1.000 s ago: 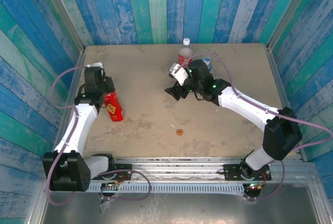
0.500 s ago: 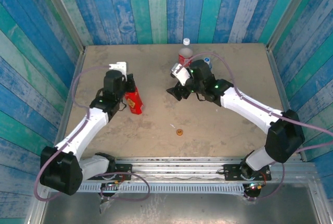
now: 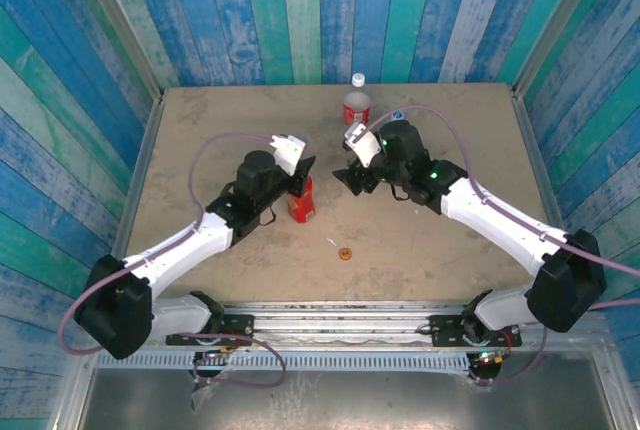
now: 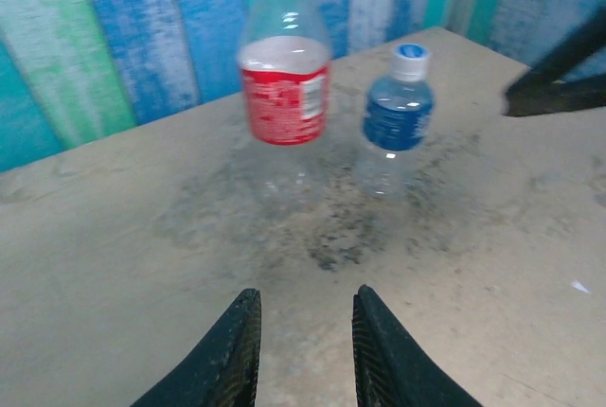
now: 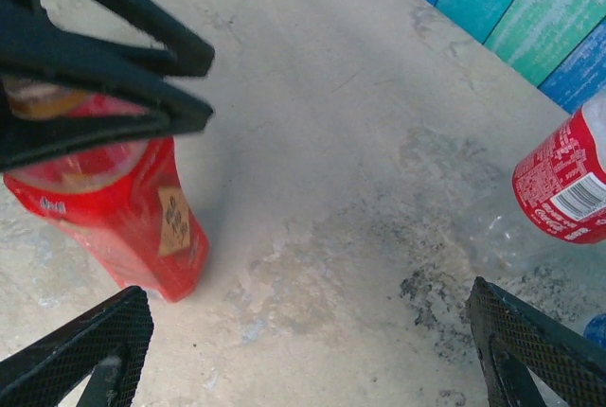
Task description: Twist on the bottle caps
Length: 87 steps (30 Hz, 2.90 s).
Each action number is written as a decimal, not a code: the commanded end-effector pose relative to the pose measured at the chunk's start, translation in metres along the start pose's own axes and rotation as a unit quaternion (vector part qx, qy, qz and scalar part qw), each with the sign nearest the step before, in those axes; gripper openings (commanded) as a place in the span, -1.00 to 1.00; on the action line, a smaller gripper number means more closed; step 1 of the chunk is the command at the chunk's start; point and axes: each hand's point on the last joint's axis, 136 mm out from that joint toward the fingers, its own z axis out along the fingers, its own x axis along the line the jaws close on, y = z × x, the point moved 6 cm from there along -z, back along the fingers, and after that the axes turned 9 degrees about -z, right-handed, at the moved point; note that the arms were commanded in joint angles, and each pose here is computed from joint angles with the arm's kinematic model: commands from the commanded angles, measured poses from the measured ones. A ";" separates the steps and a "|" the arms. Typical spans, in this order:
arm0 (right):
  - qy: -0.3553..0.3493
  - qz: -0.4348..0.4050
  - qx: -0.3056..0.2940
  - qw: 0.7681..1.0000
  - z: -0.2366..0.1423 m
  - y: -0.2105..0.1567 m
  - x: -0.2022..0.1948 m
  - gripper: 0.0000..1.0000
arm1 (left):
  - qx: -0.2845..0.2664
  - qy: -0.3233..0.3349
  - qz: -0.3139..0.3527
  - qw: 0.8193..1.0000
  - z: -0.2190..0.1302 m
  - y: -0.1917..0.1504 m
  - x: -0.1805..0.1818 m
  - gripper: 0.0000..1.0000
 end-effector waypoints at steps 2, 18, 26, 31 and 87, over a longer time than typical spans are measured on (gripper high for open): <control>-0.010 0.012 0.014 1.000 -0.005 -0.007 -0.001 0.78 | -0.008 -0.078 0.042 0.996 0.004 -0.007 -0.019 -0.73; 0.003 0.024 0.008 1.000 -0.010 -0.002 0.002 0.77 | 0.018 -0.087 0.035 0.995 0.010 -0.029 -0.018 0.14; 0.006 0.031 0.007 0.999 -0.010 -0.002 0.002 0.77 | 0.006 -0.093 0.048 0.994 0.006 -0.017 -0.021 0.76; 0.009 0.033 0.007 0.999 -0.009 -0.003 0.003 0.77 | -0.026 -0.090 0.065 0.993 -0.007 -0.011 -0.019 0.88; -0.027 0.136 0.016 0.990 -0.021 -0.036 0.009 0.72 | -0.081 -0.226 0.077 0.968 -0.006 -0.081 -0.005 0.10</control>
